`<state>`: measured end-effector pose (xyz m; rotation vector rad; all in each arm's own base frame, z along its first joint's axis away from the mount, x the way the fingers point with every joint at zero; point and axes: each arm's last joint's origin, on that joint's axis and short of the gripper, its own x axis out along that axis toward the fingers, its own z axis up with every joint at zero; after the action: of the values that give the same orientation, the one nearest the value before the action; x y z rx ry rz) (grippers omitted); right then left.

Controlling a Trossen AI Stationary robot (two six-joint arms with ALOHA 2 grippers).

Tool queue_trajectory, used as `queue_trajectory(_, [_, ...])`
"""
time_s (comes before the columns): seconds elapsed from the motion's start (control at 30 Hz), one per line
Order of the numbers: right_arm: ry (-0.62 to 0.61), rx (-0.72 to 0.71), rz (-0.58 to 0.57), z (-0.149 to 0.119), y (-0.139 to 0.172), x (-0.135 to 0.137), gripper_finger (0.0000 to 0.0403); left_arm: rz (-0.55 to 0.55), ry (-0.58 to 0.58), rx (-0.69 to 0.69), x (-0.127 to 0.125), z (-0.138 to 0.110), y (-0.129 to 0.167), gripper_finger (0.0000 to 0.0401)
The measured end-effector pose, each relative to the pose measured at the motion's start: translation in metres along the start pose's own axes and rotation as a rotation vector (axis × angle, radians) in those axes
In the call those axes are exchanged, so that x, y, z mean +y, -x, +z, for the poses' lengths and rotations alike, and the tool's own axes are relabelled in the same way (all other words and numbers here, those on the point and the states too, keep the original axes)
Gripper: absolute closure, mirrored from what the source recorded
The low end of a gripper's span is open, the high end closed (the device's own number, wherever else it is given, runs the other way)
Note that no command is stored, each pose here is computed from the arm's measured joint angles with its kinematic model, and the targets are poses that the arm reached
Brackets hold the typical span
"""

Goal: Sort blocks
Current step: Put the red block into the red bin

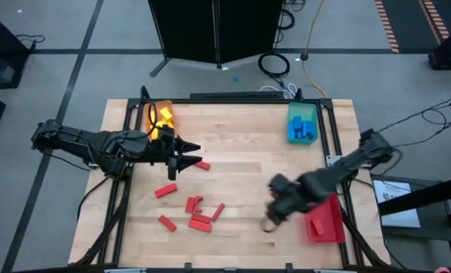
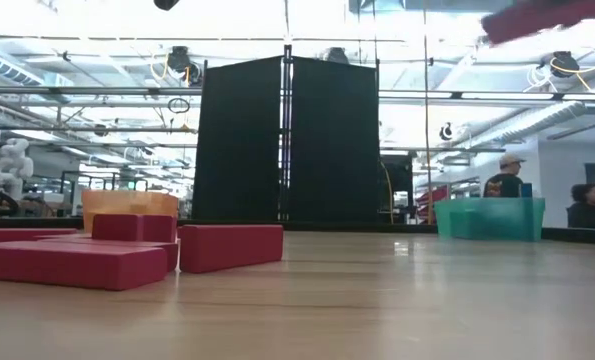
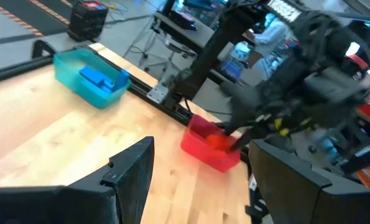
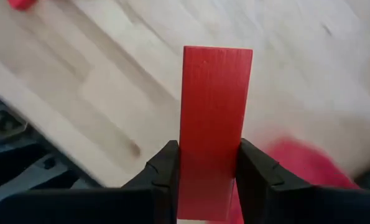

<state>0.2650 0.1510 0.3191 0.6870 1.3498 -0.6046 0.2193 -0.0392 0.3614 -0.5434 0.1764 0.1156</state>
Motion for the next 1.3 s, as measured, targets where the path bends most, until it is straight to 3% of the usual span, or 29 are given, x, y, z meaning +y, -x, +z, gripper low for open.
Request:
queue_trajectory(0.17, [-0.109, 0.007, -0.064, -0.039, 0.027, -0.026, 0.0322, 0.037, 0.001, -0.026, 0.001, 0.001, 0.0, 0.0143])
queue_trajectory(0.37, [-0.264, 0.008, -0.028, -0.074, 0.038, -0.035, 0.0322, 0.066, 0.002, -0.047, 0.002, 0.002, 0.0, 0.0143])
queue_trajectory(0.63, [-0.42, 0.044, -0.183, -0.115, 0.008, -0.047, 0.0322, 0.101, 0.006, -0.08, 0.003, 0.003, 0.0, 0.0143])
queue_trajectory(0.97, [-0.43, 0.12, -0.324, -0.129, -0.029, -0.059, 0.0322, 0.103, 0.006, -0.081, 0.003, 0.003, 0.0, 0.0143])
queue_trajectory(1.3, [-0.44, 0.172, -0.268, -0.134, -0.081, -0.062, 0.0322, 0.104, 0.006, -0.08, 0.003, 0.003, 0.0, 0.0143])
